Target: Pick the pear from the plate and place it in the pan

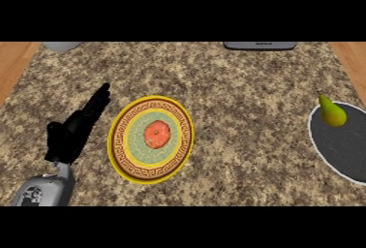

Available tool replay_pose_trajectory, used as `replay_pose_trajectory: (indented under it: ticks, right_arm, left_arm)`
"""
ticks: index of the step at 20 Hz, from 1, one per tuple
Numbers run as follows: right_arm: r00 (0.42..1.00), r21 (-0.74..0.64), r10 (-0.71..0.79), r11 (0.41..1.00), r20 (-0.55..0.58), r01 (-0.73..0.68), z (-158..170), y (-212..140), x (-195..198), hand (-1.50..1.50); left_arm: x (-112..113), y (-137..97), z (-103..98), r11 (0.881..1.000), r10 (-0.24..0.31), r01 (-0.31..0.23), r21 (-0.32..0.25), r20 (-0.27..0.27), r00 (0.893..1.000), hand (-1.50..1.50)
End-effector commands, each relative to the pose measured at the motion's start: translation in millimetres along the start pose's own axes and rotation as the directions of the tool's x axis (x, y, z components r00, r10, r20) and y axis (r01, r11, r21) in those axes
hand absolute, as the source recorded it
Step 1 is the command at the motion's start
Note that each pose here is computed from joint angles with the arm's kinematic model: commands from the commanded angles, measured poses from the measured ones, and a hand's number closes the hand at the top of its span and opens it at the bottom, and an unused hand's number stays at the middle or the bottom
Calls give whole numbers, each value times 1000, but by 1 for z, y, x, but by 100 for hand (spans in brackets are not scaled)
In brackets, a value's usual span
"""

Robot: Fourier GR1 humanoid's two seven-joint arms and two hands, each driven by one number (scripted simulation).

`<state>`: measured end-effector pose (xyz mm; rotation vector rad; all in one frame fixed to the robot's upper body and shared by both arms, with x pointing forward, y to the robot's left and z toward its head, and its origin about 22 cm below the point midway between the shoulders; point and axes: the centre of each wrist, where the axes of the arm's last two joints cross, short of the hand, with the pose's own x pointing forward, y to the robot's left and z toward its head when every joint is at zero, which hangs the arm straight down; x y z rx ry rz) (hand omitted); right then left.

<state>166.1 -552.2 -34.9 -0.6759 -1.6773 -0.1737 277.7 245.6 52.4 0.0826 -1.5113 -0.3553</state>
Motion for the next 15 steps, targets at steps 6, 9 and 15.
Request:
replay_pose_trajectory:
  ticks: [6, 9, 15]
  right_arm:
    - [994, 28, -78, 997, 75, 76, 65, -23, -25, -150]
    - [993, 36, -85, 996, 78, 83, 93, -26, -35, -150]
    - [994, 5, -60, 998, 90, 60, 86, -29, -30, -150]
  left_arm:
    - [-8, 9, 15, 1000, 9, -9, 15, -10, 1000, 0]
    - [-3, 4, 16, 1000, -3, 3, 29, -10, 1000, 0]
    - [0, 3, 11, 1000, 0, 0, 28, -10, 1000, 0]
